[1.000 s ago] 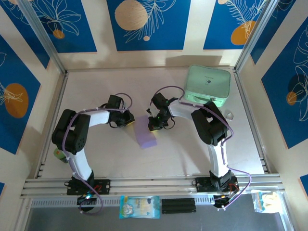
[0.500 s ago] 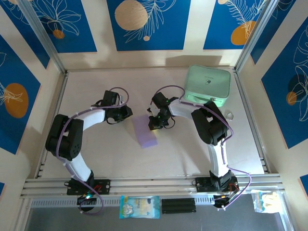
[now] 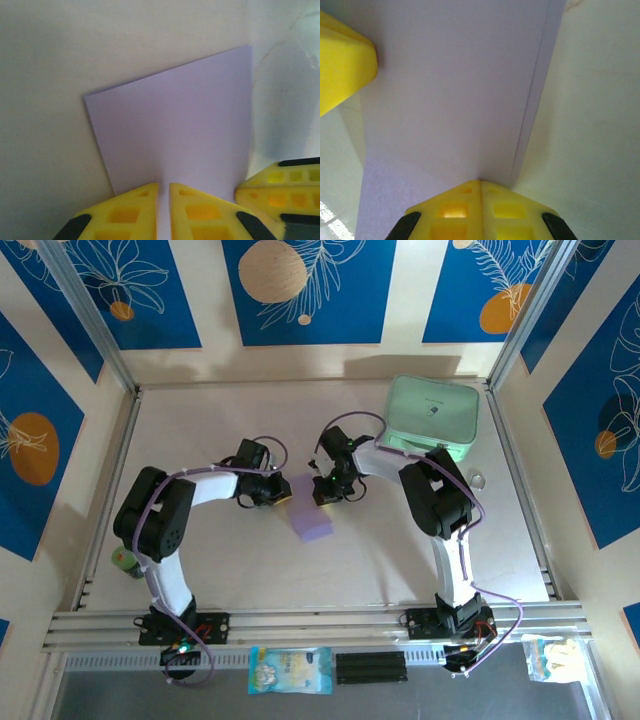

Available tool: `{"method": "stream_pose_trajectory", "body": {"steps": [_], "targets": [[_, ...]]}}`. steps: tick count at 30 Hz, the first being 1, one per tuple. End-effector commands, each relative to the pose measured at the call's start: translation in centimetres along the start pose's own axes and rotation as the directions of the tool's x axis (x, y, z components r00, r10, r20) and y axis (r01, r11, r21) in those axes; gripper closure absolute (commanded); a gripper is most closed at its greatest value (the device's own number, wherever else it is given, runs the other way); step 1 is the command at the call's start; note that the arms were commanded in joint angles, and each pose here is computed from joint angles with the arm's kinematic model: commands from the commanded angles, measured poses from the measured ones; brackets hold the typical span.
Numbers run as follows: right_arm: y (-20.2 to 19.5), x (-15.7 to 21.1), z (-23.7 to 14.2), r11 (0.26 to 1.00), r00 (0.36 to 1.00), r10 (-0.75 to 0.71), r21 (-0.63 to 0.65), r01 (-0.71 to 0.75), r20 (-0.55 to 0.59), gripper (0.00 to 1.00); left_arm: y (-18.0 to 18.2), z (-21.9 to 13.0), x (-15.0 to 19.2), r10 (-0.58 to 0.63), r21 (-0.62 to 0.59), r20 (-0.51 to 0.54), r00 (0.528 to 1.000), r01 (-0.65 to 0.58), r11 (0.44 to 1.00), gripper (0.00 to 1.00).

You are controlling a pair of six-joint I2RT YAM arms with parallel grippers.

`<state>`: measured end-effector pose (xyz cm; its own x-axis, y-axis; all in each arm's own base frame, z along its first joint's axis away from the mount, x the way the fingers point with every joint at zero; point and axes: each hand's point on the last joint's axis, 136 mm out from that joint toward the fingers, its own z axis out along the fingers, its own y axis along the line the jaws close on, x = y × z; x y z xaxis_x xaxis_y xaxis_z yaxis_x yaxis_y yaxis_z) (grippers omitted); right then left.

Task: Fold a paper plane with a square sheet of paper (pick it up from the middle)
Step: First fold the square sheet of paper in half at the center of the table.

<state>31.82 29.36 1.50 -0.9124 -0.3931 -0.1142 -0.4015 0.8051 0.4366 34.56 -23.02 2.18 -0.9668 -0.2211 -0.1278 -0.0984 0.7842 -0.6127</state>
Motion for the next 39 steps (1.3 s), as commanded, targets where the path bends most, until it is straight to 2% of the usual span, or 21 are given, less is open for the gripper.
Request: {"method": "stream_pose_trajectory", "body": {"steps": [1, 7, 11, 22, 31, 34, 39], "targets": [[-3.7, 1.7, 1.1, 0.992, 0.996, 0.028, 0.123, -0.017, -0.088, 0.95, 1.4, 0.5, 0.6, -0.022, -0.060, -0.024, 0.999, 0.021, 0.998, 0.86], [-0.6, -1.3, -1.7, 1.000, 1.000, 0.011, 0.025, -0.011, -0.001, 0.95, 2.9, 1.2, 1.2, -0.042, -0.099, -0.035, 0.999, 0.038, 0.994, 0.88], [1.2, -1.7, -2.6, 0.998, 0.999, 0.029, -0.059, -0.027, 0.035, 0.95, 2.7, 1.4, 1.0, -0.026, -0.088, -0.037, 0.999, 0.023, 0.996, 0.88], [1.2, -1.6, -1.4, 0.989, 0.996, 0.090, -0.117, -0.087, 0.025, 0.95, 2.3, 2.1, 0.8, 0.086, -0.080, -0.096, 0.992, -0.093, 0.992, 0.89], [-1.5, 0.1, 0.6, 0.988, 0.989, 0.149, -0.041, -0.149, -0.012, 0.95, 0.5, 2.0, -0.6, 0.204, -0.033, -0.089, 0.975, -0.207, 0.978, 0.88], [-1.9, 0.9, 1.2, 0.983, 0.984, 0.178, -0.036, -0.178, -0.022, 0.95, -0.7, 1.5, -1.5, 0.223, -0.014, -0.055, 0.973, -0.224, 0.974, 0.86], [-2.7, 2.4, 2.2, 0.967, 0.967, 0.253, -0.010, -0.253, -0.038, 0.95, -4.5, -1.4, -2.1, 0.180, 0.103, 0.109, 0.978, -0.192, 0.976, 0.76]]}}
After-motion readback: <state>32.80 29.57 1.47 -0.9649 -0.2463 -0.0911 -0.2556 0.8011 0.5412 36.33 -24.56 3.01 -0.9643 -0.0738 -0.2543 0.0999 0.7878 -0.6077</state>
